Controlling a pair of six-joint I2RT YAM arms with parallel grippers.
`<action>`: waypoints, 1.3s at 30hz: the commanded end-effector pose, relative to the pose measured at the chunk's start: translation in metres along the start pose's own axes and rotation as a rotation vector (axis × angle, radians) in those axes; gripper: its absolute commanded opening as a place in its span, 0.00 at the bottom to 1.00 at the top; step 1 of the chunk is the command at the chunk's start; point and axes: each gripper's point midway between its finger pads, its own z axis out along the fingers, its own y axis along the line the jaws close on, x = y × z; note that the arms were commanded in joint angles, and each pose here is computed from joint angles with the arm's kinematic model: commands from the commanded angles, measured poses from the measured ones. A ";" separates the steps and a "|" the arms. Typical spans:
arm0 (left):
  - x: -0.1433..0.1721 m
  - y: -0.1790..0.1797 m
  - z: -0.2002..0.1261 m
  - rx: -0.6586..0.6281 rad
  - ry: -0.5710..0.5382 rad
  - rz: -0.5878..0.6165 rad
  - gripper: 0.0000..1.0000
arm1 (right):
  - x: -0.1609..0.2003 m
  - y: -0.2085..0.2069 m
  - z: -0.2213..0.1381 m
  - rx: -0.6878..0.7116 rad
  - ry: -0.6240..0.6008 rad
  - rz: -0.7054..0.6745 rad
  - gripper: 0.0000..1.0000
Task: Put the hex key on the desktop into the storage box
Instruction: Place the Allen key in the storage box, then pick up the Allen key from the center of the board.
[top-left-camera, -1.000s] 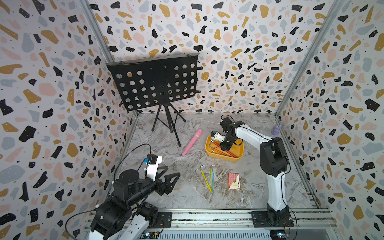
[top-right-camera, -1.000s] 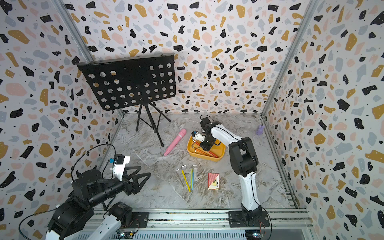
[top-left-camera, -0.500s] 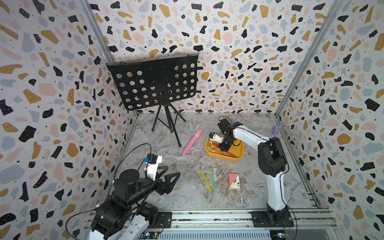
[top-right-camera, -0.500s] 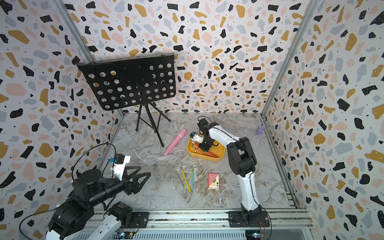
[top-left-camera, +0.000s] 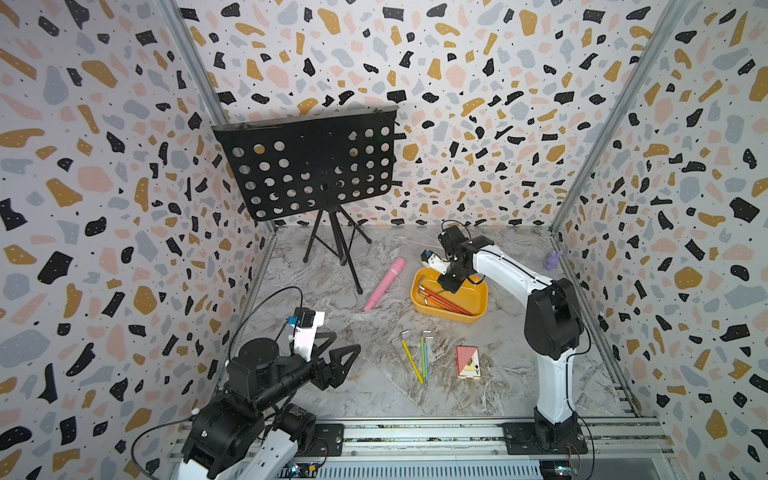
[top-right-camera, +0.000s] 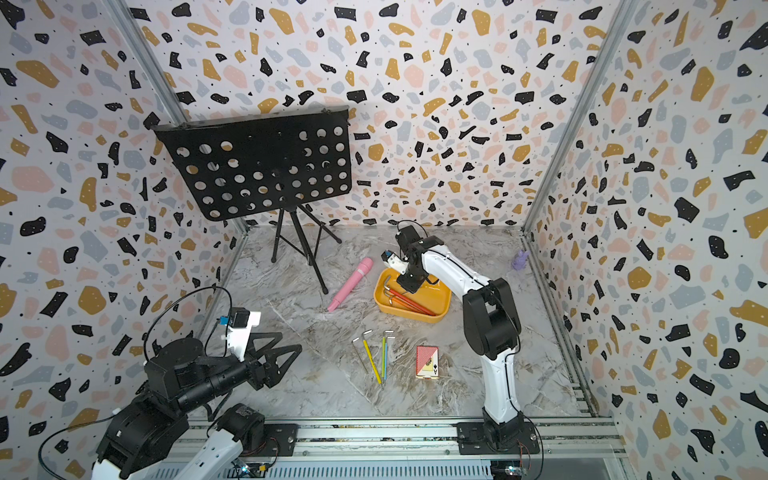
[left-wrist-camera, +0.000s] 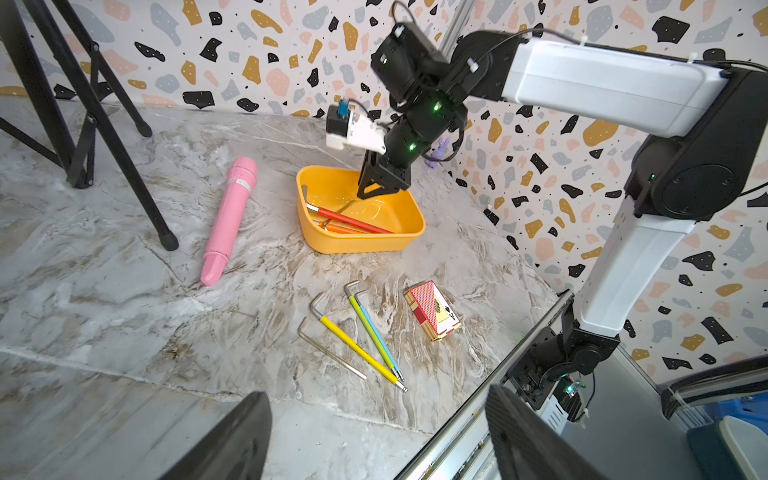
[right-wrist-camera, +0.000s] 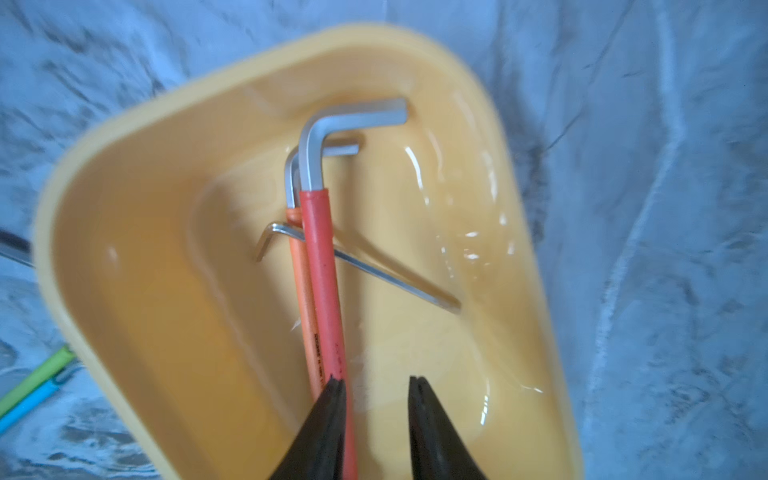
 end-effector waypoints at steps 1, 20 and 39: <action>-0.007 0.000 0.002 0.002 -0.031 0.010 0.85 | -0.016 0.000 -0.067 0.061 -0.093 0.183 0.36; -0.007 0.001 0.001 -0.004 -0.036 0.008 0.85 | 0.096 0.201 -0.018 -0.130 0.106 0.715 0.08; -0.007 0.002 0.001 -0.005 -0.038 0.010 0.85 | 0.092 0.217 0.020 -0.091 0.248 0.667 0.20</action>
